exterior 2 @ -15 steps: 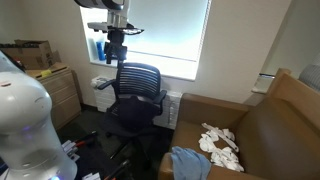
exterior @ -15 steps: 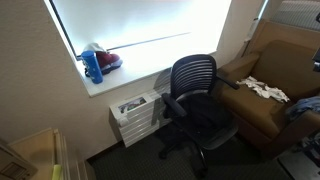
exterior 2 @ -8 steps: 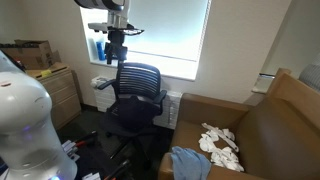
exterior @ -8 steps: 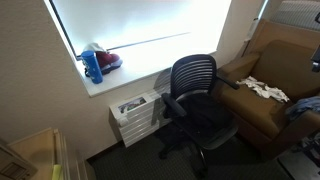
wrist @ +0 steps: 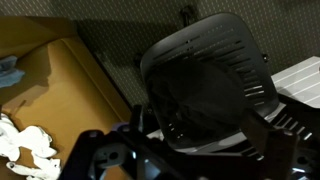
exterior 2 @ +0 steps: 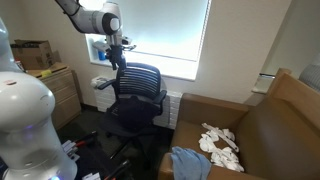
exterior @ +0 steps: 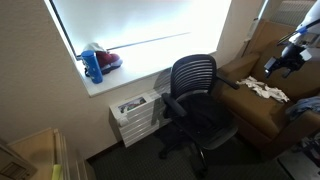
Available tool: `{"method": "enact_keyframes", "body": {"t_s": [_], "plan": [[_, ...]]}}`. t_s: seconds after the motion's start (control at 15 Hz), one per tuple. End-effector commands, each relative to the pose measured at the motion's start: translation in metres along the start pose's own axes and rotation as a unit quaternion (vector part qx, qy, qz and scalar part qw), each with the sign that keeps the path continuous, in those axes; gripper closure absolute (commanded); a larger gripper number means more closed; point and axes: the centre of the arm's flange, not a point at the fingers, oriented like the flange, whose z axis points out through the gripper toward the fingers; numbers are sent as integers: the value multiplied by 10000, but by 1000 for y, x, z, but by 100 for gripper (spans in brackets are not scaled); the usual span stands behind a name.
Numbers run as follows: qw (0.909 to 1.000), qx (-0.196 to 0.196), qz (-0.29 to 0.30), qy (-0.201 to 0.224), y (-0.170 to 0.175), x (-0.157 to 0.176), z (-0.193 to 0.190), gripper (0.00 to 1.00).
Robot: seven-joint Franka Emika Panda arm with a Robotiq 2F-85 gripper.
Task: Move the pair of trousers from the chair to the couch
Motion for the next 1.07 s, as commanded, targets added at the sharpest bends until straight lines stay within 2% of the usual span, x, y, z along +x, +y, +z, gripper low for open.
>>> {"method": "enact_keyframes", "body": {"t_s": [0.0, 0.13, 0.33, 0.6, 0.8, 0.93, 1.0], "plan": [[9999, -36, -7, 138, -12, -3, 11, 0], [9998, -70, -3, 191, -25, -7, 29, 0], [9997, -62, -33, 221, -23, -5, 31, 0], [9947, 178, 314, 962, -34, 1, 52, 0], [9897, 176, 215, 1402, -50, -6, 73, 0], [9905, 74, 126, 1365, -55, -11, 81, 0], [9913, 104, 149, 1303, -46, -10, 64, 0]]}}
